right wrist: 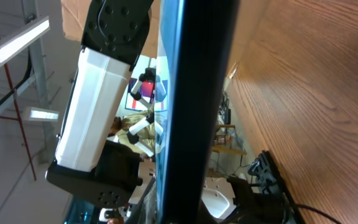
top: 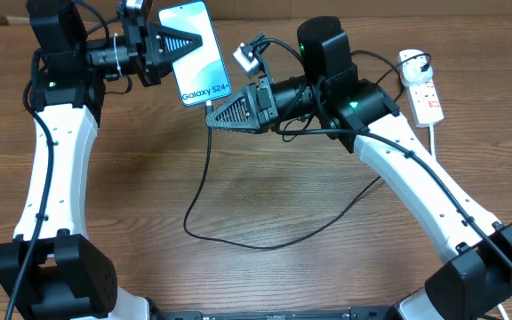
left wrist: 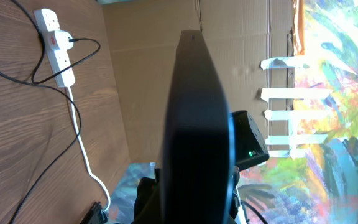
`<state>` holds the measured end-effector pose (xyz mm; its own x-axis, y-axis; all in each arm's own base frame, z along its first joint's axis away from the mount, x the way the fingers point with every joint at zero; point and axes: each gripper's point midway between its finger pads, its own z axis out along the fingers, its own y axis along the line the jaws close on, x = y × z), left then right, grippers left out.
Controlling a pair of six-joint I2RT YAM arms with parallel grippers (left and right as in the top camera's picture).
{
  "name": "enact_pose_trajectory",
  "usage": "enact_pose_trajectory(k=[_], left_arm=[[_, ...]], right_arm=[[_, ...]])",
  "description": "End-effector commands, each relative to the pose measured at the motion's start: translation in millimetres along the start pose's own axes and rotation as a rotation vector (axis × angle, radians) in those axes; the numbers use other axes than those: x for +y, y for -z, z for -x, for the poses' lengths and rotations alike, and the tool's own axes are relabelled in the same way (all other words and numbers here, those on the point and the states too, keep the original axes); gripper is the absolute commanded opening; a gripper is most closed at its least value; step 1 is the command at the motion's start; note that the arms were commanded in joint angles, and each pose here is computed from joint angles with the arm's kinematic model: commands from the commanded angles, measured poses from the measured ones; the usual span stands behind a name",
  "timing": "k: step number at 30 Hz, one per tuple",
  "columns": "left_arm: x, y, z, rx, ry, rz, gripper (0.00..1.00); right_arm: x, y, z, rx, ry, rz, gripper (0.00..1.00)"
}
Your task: Plug charger to phone and switch on socket
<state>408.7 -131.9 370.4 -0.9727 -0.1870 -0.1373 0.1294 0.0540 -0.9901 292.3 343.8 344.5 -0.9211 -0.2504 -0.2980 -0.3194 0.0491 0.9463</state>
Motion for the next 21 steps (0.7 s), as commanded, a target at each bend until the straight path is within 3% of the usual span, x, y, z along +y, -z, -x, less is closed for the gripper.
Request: enact_pose_trajectory(k=[1, 21], left_arm=[[-19, -1, -19, 0.089, -0.060, -0.042, 0.04], [-20, 0, -22, 0.104, -0.053, -0.048, 0.04]], right_arm=[[-3, 12, 8, -0.030, 0.015, -0.008, 0.04], [-10, 13, 17, -0.080, 0.012, -0.052, 0.04]])
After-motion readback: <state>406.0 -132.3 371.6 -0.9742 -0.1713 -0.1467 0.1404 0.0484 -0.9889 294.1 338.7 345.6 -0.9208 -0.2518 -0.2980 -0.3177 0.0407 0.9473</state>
